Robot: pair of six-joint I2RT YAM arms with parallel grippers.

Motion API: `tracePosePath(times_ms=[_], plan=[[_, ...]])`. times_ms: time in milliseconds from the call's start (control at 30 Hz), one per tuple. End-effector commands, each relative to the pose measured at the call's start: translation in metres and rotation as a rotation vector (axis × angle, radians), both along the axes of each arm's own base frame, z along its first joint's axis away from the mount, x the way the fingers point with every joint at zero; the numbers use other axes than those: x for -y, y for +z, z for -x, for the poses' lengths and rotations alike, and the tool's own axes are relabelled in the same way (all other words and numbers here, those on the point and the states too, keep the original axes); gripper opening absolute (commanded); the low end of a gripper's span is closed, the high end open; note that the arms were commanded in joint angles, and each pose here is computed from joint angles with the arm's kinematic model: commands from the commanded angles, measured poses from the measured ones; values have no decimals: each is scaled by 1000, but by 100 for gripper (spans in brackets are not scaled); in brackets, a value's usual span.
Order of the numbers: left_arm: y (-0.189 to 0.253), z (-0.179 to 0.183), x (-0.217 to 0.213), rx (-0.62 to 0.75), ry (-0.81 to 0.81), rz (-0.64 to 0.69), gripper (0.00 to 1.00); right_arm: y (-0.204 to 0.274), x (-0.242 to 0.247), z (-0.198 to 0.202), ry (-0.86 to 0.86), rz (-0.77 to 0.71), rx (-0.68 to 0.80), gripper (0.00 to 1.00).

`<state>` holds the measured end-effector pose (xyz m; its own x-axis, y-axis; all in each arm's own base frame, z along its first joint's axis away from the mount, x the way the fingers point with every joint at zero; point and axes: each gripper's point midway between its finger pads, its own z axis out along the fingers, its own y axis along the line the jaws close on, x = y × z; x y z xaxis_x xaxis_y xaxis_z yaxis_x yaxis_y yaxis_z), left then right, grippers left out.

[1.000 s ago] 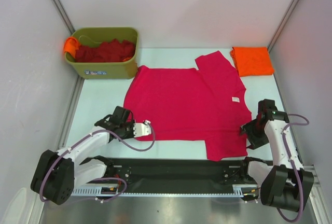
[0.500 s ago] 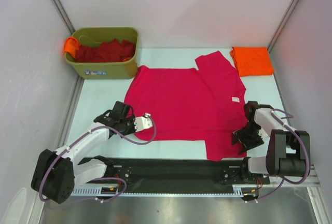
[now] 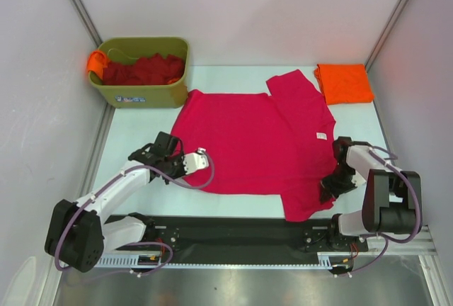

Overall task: Fold and stack the t-shirts
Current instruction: Fold the tshirt

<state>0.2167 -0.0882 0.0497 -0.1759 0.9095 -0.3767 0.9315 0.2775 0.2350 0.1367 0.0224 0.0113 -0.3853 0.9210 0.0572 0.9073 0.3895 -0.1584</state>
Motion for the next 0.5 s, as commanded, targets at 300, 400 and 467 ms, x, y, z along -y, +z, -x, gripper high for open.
tracePosePath(times_ms=[300,400,467], plan=[[31,-45,3,72,46,16,0,63,25,-84,227,108,269,0],[38,-65,5,88,46,17,0,68,26,-112,240,106,333,0],[45,-80,7,103,52,25,0,69,28,-135,263,118,381,0]])
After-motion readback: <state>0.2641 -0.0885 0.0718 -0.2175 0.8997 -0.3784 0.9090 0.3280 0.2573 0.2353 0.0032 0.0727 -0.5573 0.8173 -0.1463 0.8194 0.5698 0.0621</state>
